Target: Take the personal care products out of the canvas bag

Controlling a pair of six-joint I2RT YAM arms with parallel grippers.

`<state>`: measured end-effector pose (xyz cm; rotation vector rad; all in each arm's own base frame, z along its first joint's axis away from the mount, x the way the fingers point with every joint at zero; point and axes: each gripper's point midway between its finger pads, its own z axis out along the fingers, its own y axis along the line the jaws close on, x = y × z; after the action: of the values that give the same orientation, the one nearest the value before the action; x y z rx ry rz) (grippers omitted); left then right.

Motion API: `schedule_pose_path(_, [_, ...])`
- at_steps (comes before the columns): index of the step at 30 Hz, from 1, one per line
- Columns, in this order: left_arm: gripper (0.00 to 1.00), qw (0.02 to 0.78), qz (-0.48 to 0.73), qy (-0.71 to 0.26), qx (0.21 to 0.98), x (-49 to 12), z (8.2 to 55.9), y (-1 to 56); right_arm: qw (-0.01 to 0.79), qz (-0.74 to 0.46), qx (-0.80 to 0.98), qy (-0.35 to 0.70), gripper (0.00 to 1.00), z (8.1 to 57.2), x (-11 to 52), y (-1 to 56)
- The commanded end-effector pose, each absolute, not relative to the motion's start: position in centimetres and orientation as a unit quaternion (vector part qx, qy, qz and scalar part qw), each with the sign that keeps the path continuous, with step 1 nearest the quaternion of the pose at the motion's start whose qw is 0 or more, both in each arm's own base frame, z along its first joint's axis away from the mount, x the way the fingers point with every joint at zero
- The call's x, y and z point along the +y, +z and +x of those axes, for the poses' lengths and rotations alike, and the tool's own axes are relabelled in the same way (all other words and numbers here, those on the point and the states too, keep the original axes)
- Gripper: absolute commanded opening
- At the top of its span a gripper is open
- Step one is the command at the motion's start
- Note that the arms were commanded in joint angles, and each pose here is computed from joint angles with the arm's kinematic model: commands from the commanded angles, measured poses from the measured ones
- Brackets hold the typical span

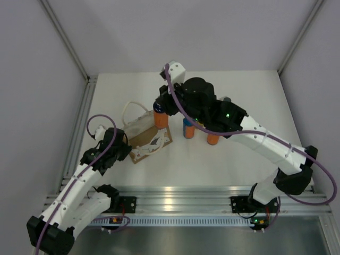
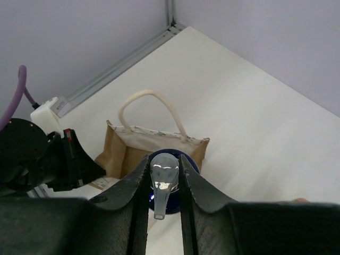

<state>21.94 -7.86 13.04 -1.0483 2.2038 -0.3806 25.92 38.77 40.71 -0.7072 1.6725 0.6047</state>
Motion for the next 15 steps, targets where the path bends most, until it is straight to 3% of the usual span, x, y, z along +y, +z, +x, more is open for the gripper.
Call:
schedule_pose_path(1, [0.0,0.325,-0.4,-0.132,0.847,-7.4,21.4,12.5,0.645,-0.216,0.682,0.268,0.0,26.1,33.1,47.3])
schedule_pose_path(15, [0.0,0.313,-0.395,-0.129,0.854,-7.8,21.7,12.0,0.667,-0.1,0.711,0.198,0.0,28.6,19.2,46.8])
